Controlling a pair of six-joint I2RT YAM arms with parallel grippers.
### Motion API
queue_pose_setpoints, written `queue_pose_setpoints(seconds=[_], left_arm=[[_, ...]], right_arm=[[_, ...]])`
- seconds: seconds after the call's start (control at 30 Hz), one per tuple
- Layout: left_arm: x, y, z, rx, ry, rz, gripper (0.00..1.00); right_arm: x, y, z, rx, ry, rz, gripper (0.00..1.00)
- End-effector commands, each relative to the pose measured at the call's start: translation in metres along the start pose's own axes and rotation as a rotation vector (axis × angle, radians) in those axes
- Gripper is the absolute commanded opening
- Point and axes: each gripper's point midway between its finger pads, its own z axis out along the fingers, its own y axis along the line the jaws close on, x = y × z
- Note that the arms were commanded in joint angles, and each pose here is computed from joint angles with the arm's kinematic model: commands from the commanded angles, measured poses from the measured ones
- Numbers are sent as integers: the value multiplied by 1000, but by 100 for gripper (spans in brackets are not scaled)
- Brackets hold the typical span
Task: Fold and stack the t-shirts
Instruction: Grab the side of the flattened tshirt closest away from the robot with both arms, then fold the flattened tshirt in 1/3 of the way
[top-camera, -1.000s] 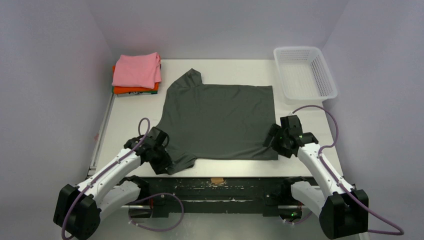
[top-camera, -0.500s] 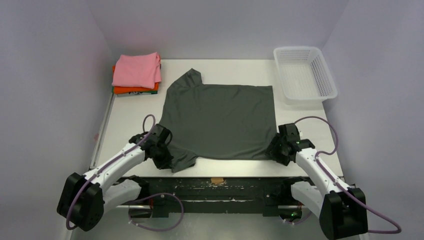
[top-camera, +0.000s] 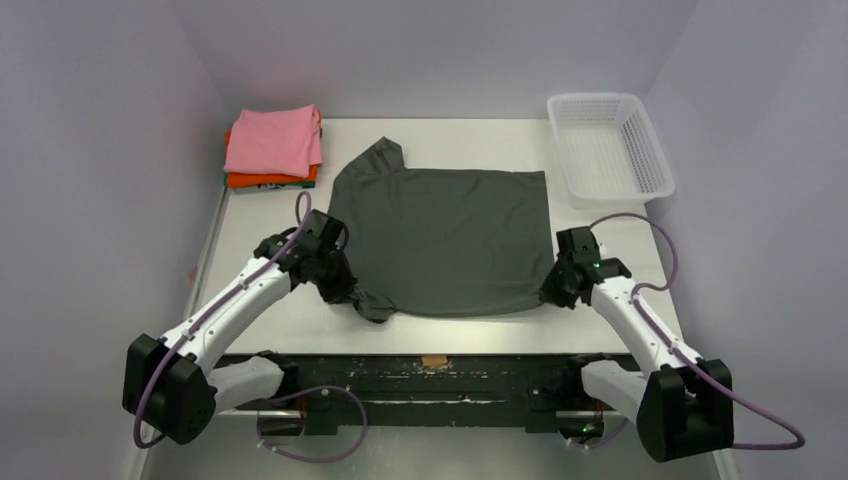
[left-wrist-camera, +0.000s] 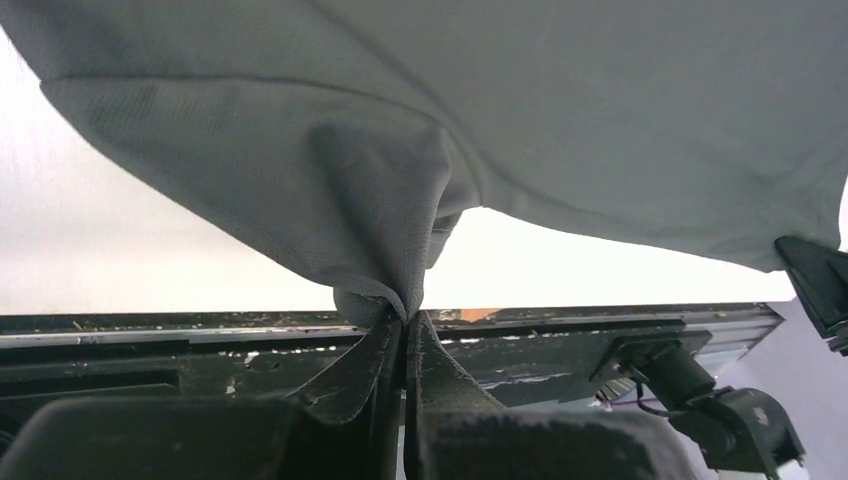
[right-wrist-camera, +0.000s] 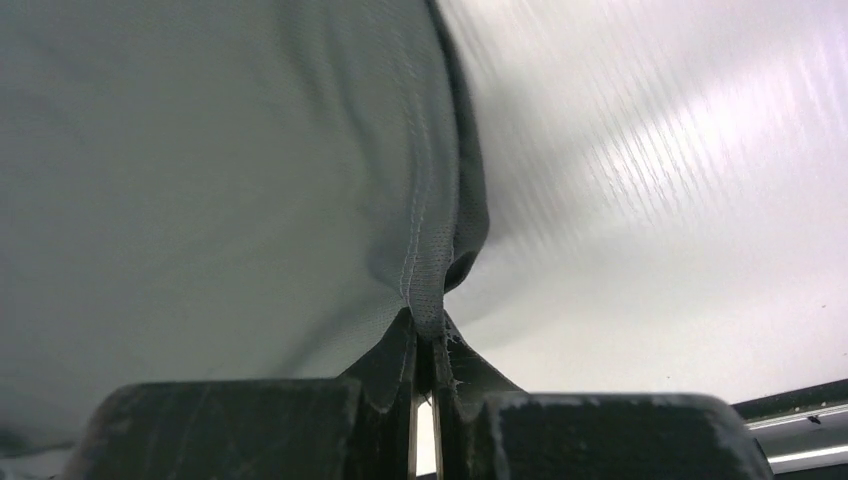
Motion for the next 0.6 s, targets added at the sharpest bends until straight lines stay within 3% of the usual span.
queue_pose_setpoints(seconds=[0.0,0.13,0.27,0.5,0.53,0.57], left_arm=[[-33,-29,-19,59,-41,6,0],[-81,-48,-30,82,-79,-57,0],[-129,-67,-31,85,-160,-65,0],[-221,-82,17,-64,-171,-84,0],[-237,-78,22,-113,-206,-95,6],[-251,-79,23,-130,-218,-101,26]], right_arm=[[-43,27,-36,-38,-82,-72,1],[-78,53,-50,-17,-49,-176,3],[-103,88,-33,-66,8,-197,3],[-179,119,12,-98,-43,-123,9],[-189,121,18,-101,-54,-104,12],[-202,128,21,-127,-89,-97,27]])
